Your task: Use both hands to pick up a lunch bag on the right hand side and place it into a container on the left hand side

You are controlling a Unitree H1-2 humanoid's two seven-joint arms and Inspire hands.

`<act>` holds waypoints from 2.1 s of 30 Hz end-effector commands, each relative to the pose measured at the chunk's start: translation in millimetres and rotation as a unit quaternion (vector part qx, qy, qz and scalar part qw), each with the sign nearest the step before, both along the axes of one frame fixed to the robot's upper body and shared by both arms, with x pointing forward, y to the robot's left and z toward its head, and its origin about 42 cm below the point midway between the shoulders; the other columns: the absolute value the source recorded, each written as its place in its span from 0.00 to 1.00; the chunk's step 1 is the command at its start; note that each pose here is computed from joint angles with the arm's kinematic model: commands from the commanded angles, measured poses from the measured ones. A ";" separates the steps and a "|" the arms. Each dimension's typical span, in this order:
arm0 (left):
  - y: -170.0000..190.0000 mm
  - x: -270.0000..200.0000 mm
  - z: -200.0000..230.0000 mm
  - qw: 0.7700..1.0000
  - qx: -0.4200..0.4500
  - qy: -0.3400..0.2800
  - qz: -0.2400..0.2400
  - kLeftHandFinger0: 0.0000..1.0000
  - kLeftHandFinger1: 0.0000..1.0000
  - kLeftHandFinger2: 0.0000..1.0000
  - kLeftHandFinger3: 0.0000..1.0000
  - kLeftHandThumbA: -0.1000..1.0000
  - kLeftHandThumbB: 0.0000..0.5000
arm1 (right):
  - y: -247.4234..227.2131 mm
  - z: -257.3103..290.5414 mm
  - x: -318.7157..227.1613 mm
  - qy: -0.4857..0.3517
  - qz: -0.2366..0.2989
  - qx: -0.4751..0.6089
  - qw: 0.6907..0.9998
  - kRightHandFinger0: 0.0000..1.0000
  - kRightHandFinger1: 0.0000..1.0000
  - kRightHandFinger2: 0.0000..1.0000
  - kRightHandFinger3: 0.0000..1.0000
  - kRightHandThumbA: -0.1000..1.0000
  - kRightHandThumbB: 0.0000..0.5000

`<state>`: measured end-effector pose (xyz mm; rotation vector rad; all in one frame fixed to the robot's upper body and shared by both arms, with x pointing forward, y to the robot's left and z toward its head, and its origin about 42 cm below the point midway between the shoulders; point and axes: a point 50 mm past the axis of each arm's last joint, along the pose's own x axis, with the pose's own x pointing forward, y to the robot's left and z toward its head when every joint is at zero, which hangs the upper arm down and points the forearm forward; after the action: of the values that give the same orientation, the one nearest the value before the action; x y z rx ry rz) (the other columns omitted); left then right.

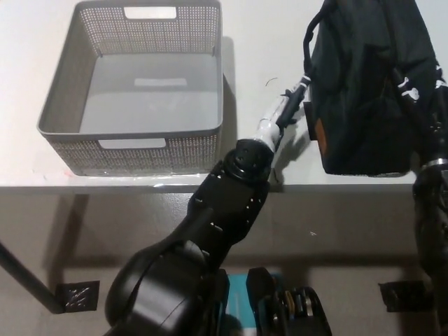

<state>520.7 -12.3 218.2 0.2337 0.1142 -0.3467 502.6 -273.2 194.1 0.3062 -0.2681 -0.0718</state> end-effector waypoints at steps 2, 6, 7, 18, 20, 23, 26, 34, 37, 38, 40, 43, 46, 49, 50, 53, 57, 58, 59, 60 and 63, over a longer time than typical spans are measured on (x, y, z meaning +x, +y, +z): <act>-32.7 0.8 39.8 0.996 0.031 -0.056 -0.062 1.00 1.00 1.00 1.00 1.00 0.88 | 53.2 13.4 9.1 -0.027 0.051 0.056 0.997 1.00 1.00 1.00 1.00 1.00 0.50; -43.7 -1.2 49.4 0.993 0.049 -0.072 -0.081 1.00 1.00 1.00 1.00 1.00 0.86 | 77.4 19.2 3.0 -0.040 0.078 0.060 0.994 1.00 1.00 1.00 1.00 1.00 0.51; -46.7 -1.7 52.5 0.993 0.045 -0.070 -0.085 1.00 1.00 1.00 1.00 1.00 0.81 | 80.2 22.6 1.7 -0.047 0.089 0.056 0.993 1.00 1.00 1.00 1.00 1.00 0.50; -76.1 -11.5 81.5 0.983 0.037 -0.114 -0.136 1.00 1.00 1.00 1.00 1.00 0.70 | 72.6 48.0 -14.1 -0.069 0.057 0.075 0.993 1.00 1.00 1.00 1.00 1.00 0.49; -81.5 -13.9 85.9 0.983 0.026 -0.114 -0.144 1.00 1.00 1.00 1.00 1.00 0.72 | 66.0 45.3 -11.5 -0.072 0.051 0.105 0.991 1.00 1.00 1.00 1.00 1.00 0.47; -93.4 -21.0 88.4 0.979 0.029 -0.120 -0.162 1.00 1.00 1.00 1.00 1.00 0.67 | 57.6 41.1 -12.5 -0.062 0.048 0.102 0.992 1.00 1.00 1.00 1.00 1.00 0.28; -97.3 -21.4 95.4 0.975 0.060 -0.136 -0.166 1.00 1.00 1.00 1.00 1.00 0.62 | 58.0 51.1 -13.9 -0.064 0.059 0.084 0.993 1.00 1.00 1.00 1.00 1.00 0.16; -102.2 -19.7 119.7 0.968 0.069 -0.156 -0.186 1.00 1.00 1.00 1.00 1.00 0.58 | 57.1 76.5 -15.7 -0.081 0.034 0.084 0.993 1.00 1.00 1.00 1.00 1.00 0.24; -106.3 -21.0 132.5 0.964 0.067 -0.172 -0.193 1.00 1.00 1.00 1.00 1.00 0.57 | 54.0 89.0 -18.5 -0.093 0.025 0.081 0.992 1.00 1.00 1.00 1.00 1.00 0.24; -107.6 -21.2 138.6 0.962 0.073 -0.179 -0.195 1.00 1.00 1.00 1.00 1.00 0.53 | 53.1 94.7 -18.6 -0.097 0.025 0.089 0.991 1.00 1.00 1.00 1.00 1.00 0.27; -107.8 -19.9 154.1 0.957 0.078 -0.198 -0.196 1.00 1.00 1.00 1.00 1.00 0.51 | 53.8 111.1 -16.3 -0.113 0.037 0.099 0.988 1.00 1.00 1.00 1.00 1.00 0.29; -106.9 -18.5 168.8 0.955 0.078 -0.213 -0.192 1.00 1.00 1.00 1.00 1.00 0.55 | 53.8 126.9 -13.8 -0.122 0.039 0.098 0.987 1.00 1.00 1.00 1.00 1.00 0.27; -102.1 -14.6 188.9 0.955 0.072 -0.227 -0.178 1.00 1.00 1.00 1.00 1.00 0.69 | 59.3 152.9 -7.0 -0.145 0.041 0.090 0.985 1.00 1.00 1.00 1.00 1.00 0.30; -87.5 -7.1 213.0 0.954 0.054 -0.247 -0.161 1.00 1.00 1.00 1.00 1.00 0.68 | 73.4 180.0 3.0 -0.159 0.043 0.077 0.983 1.00 1.00 1.00 1.00 1.00 0.32; -83.0 -5.4 217.3 0.954 0.051 -0.250 -0.157 1.00 1.00 1.00 1.00 1.00 0.67 | 78.7 184.9 4.2 -0.157 0.048 0.073 0.984 1.00 1.00 1.00 1.00 1.00 0.32; -69.1 0.5 232.5 0.953 0.047 -0.261 -0.144 1.00 1.00 1.00 1.00 1.00 0.66 | 92.5 202.2 9.9 -0.159 0.053 0.053 0.985 1.00 1.00 1.00 1.00 1.00 0.36; -34.6 12.5 250.2 0.956 0.014 -0.266 -0.122 1.00 1.00 1.00 1.00 1.00 0.71 | 122.7 228.0 20.9 -0.157 0.081 0.027 0.984 1.00 1.00 1.00 1.00 1.00 0.35; -29.8 13.5 252.3 0.956 0.011 -0.267 -0.119 1.00 1.00 1.00 1.00 1.00 0.71 | 126.8 230.8 22.3 -0.155 0.085 0.027 0.984 1.00 1.00 1.00 1.00 1.00 0.35; -15.5 15.5 258.0 0.958 0.001 -0.265 -0.108 1.00 1.00 1.00 1.00 1.00 0.68 | 139.1 237.6 25.4 -0.152 0.096 0.016 0.984 1.00 1.00 1.00 1.00 1.00 0.39; -8.2 16.4 261.3 0.958 -0.001 -0.266 -0.103 1.00 1.00 1.00 1.00 1.00 0.68 | 145.4 241.4 27.3 -0.153 0.104 0.013 0.983 1.00 1.00 1.00 1.00 1.00 0.39; 17.5 17.3 276.9 0.955 -0.011 -0.284 -0.084 1.00 1.00 1.00 1.00 1.00 0.61 | 169.1 258.7 31.7 -0.163 0.119 -0.006 0.979 1.00 1.00 1.00 1.00 1.00 0.39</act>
<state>558.7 11.7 413.5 0.3761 -0.2920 -0.3634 531.4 -190.2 377.2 0.4222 -0.4675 0.0001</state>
